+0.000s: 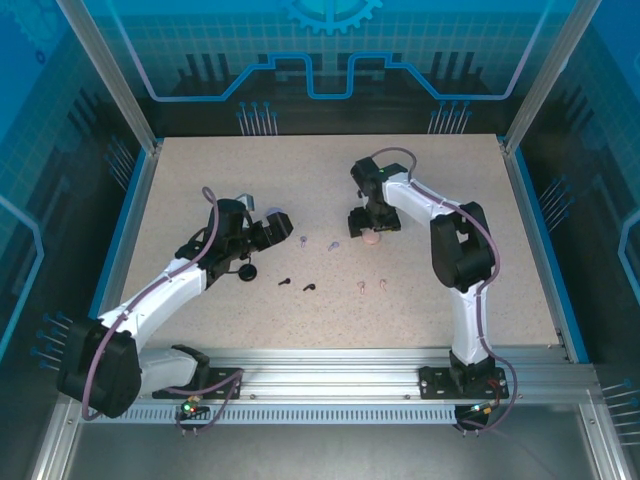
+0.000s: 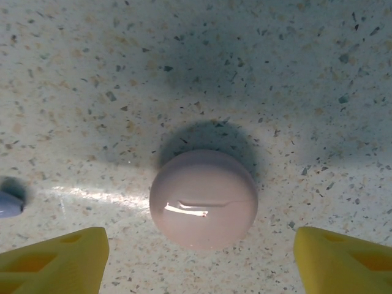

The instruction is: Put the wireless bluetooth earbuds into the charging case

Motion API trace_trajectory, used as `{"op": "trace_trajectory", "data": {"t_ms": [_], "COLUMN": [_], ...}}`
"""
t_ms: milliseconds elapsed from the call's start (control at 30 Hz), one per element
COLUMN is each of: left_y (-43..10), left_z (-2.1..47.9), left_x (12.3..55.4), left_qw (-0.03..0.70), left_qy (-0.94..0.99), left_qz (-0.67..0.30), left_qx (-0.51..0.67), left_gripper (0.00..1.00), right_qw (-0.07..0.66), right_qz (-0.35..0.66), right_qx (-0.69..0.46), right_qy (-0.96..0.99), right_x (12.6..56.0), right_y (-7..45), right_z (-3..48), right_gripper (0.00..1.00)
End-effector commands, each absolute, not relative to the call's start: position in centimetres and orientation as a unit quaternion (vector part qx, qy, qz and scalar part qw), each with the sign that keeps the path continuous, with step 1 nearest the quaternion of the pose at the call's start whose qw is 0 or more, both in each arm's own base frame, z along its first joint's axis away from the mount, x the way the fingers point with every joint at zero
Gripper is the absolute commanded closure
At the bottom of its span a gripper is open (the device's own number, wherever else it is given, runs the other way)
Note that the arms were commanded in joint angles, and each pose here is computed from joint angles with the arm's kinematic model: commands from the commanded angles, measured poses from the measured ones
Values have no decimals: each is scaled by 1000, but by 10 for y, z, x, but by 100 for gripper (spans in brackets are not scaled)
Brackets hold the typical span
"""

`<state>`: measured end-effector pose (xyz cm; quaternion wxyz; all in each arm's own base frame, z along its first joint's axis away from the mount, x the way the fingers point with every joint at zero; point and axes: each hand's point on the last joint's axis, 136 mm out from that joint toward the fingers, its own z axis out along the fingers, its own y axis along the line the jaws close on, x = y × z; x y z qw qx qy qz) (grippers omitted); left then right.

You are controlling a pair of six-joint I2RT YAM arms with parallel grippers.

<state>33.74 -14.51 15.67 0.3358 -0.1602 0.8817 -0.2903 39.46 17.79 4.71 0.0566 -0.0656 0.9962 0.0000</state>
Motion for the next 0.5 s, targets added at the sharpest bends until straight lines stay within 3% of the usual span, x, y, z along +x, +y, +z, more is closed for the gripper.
{"op": "trace_trajectory", "data": {"t_ms": [0, 467], "left_y": [-153, -159], "left_z": [161, 166], "left_x": [337, 335], "left_qw": [330, 329], "left_qy": [880, 880], "left_qz": [-304, -312], "left_qx": [-153, -143], "left_gripper": [1, 1], "right_qw": [47, 40], "right_qz": [-14, -14], "right_qx": [-62, -85], "right_qy": [997, 995], "right_x": [392, 399], "right_y": [176, 179], "right_z": [45, 28], "right_gripper": [21, 28]}}
